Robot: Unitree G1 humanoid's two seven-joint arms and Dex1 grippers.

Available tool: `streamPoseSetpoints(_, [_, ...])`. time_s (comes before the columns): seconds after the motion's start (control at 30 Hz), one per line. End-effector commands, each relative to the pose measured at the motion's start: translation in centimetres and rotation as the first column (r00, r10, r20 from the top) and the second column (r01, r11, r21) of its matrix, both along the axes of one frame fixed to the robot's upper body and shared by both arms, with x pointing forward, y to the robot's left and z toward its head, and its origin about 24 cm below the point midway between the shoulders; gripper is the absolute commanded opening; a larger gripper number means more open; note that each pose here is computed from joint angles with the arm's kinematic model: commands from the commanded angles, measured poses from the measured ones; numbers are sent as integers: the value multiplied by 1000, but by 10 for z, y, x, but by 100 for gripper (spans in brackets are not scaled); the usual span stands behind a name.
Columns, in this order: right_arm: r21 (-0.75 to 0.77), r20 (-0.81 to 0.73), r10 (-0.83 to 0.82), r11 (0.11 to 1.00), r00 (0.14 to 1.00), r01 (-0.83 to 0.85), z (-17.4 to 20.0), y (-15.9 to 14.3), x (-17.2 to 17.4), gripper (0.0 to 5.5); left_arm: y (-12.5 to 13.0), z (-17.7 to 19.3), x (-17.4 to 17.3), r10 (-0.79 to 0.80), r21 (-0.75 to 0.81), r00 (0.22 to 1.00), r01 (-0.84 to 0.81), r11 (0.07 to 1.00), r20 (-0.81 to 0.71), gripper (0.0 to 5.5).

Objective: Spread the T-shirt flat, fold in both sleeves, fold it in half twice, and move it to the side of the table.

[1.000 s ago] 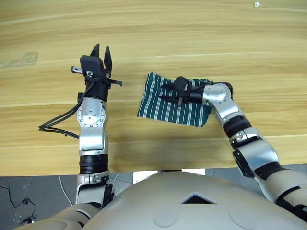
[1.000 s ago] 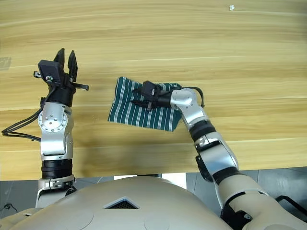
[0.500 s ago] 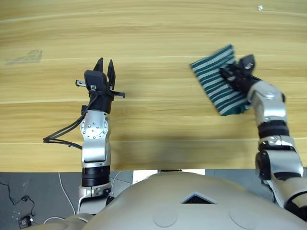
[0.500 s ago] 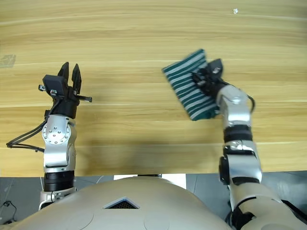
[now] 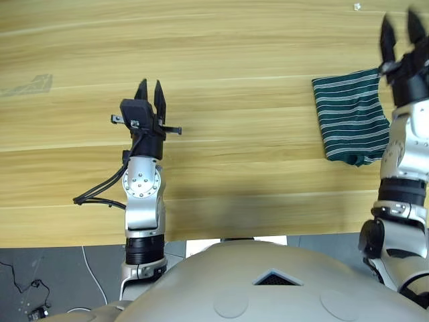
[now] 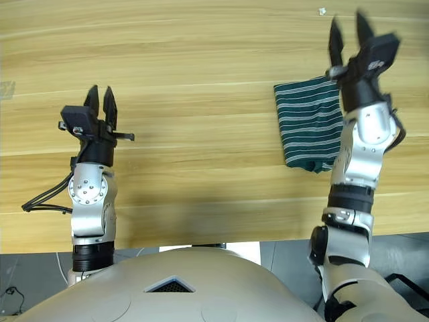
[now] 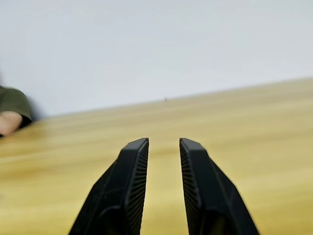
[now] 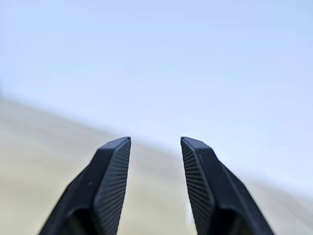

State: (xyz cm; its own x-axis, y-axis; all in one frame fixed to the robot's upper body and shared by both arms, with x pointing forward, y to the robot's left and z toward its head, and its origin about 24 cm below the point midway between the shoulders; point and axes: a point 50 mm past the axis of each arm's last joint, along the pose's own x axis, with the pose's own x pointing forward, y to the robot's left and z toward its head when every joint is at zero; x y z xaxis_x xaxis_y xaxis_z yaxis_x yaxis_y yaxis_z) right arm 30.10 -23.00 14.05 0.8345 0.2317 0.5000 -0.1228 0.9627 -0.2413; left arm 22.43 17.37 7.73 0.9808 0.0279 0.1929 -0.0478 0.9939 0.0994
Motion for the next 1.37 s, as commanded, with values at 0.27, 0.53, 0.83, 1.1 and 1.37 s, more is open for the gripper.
streamPoseSetpoints(0.27, [156,-13,120,981,993,-116,-76,89,-32,188,-27,-12,26,-123,53,989,119,992,82,116])
streamPoseSetpoints(0.53, [166,1,51,985,999,-50,-77,81,-35,194,-27,-5,17,-124,48,980,118,992,153,214])
streamPoseSetpoints(0.83, [178,5,52,983,999,-52,-76,84,-35,194,-25,-4,15,-94,47,982,88,995,162,246])
streamPoseSetpoints(1.1, [192,-4,57,980,998,-55,-77,87,-32,194,-20,-6,17,-68,49,986,61,997,155,246])
streamPoseSetpoints(1.37, [194,-9,59,979,998,-56,-78,88,-31,194,-19,-7,18,-58,51,986,50,997,158,246])
